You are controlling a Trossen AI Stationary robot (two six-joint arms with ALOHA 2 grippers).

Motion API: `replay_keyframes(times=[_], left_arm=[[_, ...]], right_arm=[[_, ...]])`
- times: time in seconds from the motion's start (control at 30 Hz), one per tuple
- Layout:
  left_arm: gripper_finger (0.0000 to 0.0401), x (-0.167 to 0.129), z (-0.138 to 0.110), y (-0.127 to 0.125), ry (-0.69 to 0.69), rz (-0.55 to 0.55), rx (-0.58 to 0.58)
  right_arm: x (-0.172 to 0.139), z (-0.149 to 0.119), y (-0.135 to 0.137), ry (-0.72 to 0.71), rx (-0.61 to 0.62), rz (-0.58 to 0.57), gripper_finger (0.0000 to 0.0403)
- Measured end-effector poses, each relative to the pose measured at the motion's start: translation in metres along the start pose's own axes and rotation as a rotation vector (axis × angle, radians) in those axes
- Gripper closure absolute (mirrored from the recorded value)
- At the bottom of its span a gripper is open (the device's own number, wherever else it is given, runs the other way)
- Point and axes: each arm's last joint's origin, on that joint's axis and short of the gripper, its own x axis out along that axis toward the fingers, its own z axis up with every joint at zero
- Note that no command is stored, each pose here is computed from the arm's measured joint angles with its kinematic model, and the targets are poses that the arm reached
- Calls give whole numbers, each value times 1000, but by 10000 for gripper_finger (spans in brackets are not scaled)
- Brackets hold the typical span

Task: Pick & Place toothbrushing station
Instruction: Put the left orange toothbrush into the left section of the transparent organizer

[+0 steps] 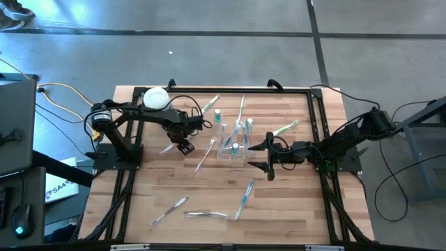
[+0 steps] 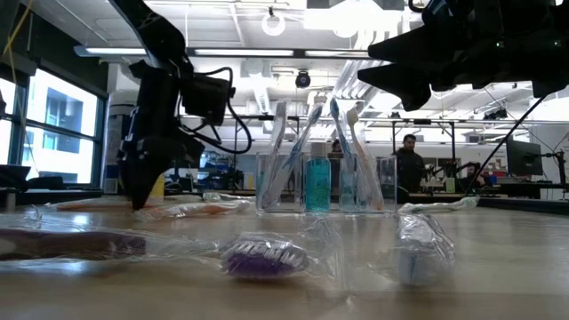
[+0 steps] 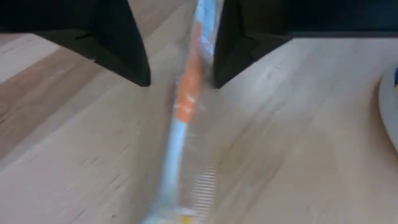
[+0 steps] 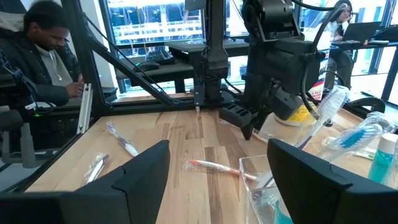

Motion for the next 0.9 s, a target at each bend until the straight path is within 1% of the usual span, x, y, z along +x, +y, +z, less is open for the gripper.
replay_keyframes(times=[0.2,0.23,0.27,0.43,0.63,0.73,0.83,0.9], left_arm=[[362,0,0,0,3,-7,0],[379,1,0,0,3,-7,-2],[386,1,0,0,3,-6,-4],[381,1,0,0,2,-3,-13],[393,-6,-2,-1,-34,0,7],[393,-13,-5,-1,-53,16,6],[393,-22,-13,0,-28,39,6],[393,-35,-12,-5,-96,11,18]], right_arm=[[0,0,0,0,0,0,140],[0,0,0,0,0,0,140],[0,0,0,0,0,0,140],[0,0,0,0,0,0,140],[0,0,0,0,0,0,140],[0,-1,0,6,-2,0,140],[0,-1,0,13,-3,-1,140],[0,-2,0,18,-4,-1,140]])
